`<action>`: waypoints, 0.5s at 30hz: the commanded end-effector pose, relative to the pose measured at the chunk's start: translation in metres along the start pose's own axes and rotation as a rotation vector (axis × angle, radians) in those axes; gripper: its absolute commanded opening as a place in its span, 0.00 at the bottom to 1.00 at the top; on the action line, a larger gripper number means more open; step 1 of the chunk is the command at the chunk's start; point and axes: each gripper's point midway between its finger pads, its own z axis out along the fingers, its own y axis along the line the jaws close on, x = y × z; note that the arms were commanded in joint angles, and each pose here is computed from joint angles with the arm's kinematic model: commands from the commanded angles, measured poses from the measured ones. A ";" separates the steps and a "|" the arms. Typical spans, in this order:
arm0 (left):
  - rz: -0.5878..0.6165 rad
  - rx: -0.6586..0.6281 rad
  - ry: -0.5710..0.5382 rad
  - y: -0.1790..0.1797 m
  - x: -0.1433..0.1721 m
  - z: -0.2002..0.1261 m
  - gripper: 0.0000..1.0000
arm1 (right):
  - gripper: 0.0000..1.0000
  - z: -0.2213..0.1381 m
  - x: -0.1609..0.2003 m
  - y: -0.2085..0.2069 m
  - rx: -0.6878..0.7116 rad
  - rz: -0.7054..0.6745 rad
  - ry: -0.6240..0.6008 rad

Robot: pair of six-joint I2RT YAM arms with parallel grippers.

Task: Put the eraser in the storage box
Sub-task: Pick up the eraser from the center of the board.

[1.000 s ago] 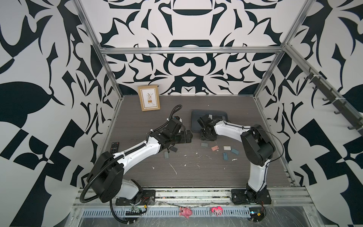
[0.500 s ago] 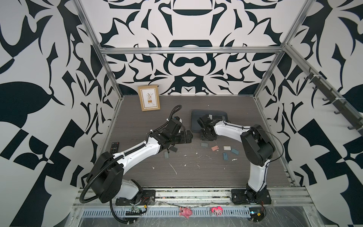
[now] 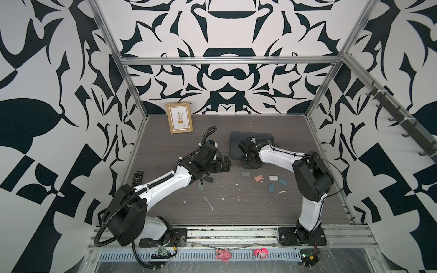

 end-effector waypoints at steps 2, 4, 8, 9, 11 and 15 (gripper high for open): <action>-0.003 0.015 -0.037 -0.002 -0.008 -0.009 0.99 | 0.26 -0.041 -0.027 0.008 -0.040 -0.009 -0.083; 0.003 0.021 -0.043 -0.005 -0.010 -0.011 0.99 | 0.25 -0.051 -0.034 0.012 -0.058 -0.010 -0.100; 0.012 0.023 -0.063 -0.007 -0.017 -0.013 0.99 | 0.26 -0.070 -0.050 0.022 -0.117 -0.007 -0.125; 0.012 0.025 -0.071 -0.007 -0.021 -0.014 0.99 | 0.26 -0.074 -0.056 0.023 -0.126 -0.003 -0.133; 0.004 0.036 -0.082 -0.009 -0.027 -0.014 0.99 | 0.26 -0.077 -0.069 0.024 -0.134 0.006 -0.145; -0.026 0.071 -0.087 -0.012 -0.041 -0.009 0.99 | 0.26 -0.071 -0.096 0.025 -0.143 0.034 -0.148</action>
